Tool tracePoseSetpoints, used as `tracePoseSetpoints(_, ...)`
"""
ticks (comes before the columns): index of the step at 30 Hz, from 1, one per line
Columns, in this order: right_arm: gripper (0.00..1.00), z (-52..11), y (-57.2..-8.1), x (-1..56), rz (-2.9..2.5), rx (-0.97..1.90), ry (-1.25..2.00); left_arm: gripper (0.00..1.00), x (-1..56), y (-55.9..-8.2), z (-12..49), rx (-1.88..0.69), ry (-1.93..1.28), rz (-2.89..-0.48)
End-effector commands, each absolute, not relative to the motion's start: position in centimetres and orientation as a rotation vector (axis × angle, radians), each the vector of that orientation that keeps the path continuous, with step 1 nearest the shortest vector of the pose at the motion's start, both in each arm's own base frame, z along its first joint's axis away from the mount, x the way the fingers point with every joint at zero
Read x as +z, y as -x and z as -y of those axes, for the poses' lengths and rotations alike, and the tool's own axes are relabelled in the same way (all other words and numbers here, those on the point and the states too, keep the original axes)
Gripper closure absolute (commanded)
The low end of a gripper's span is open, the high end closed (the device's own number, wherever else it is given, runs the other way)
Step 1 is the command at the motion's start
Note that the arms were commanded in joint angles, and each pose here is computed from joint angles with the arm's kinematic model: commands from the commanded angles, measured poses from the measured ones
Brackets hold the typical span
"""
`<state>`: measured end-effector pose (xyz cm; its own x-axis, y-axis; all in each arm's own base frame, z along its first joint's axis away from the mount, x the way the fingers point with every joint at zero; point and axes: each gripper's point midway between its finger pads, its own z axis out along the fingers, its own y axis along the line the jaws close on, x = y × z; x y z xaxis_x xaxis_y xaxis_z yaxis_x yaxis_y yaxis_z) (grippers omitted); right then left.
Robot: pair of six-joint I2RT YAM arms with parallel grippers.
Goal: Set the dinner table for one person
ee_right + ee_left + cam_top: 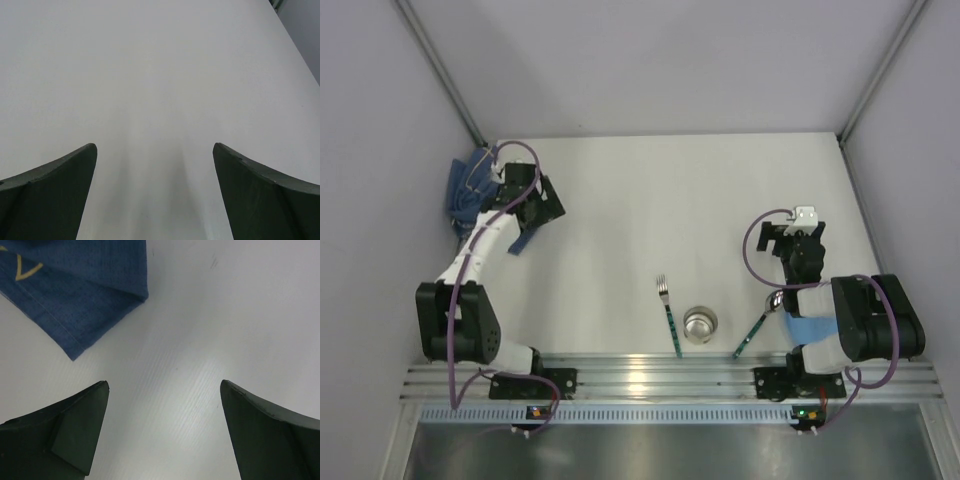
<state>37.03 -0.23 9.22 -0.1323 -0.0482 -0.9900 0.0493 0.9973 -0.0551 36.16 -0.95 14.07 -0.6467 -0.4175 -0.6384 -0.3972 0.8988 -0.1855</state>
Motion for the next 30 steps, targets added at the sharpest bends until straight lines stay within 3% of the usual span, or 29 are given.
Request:
tracePoseSetpoints(1,0.00,0.4,-38.1,11.9,-1.609,-0.067,-0.015,0.02,15.1,-39.5,-0.8,0.089,0.637,-2.316)
tracePoseSetpoints(11,0.00,0.3,-38.2,11.9,-1.606,-0.065,-0.014,0.02,13.2,-49.7,-5.2,0.440,0.693,-2.350)
tracePoseSetpoints(19,0.00,0.4,-38.2,12.0,-1.603,-0.066,-0.015,0.02,11.2,-51.5,-9.7,0.747,0.674,-2.349)
tracePoseSetpoints(23,0.00,0.4,-38.2,12.0,-1.605,-0.066,-0.015,0.02,9.5,-50.5,-14.0,0.746,0.788,-2.388)
tracePoseSetpoints(24,0.00,0.4,-38.2,12.0,-1.603,-0.066,-0.015,0.05,8.9,-50.3,-14.4,0.741,0.793,-2.403)
tracePoseSetpoints(26,0.00,0.4,-38.2,12.0,-1.605,-0.069,-0.015,0.29,8.0,-49.8,-15.2,0.725,0.802,-2.426)
tracePoseSetpoints(28,0.00,0.3,-38.2,12.0,-1.605,-0.066,-0.013,0.33,7.6,-49.6,-15.5,0.709,0.803,-2.440)
tracePoseSetpoints(30,0.00,0.4,-38.2,11.9,-1.606,-0.067,-0.015,0.44,7.0,-49.4,-15.3,0.684,0.792,-2.463)
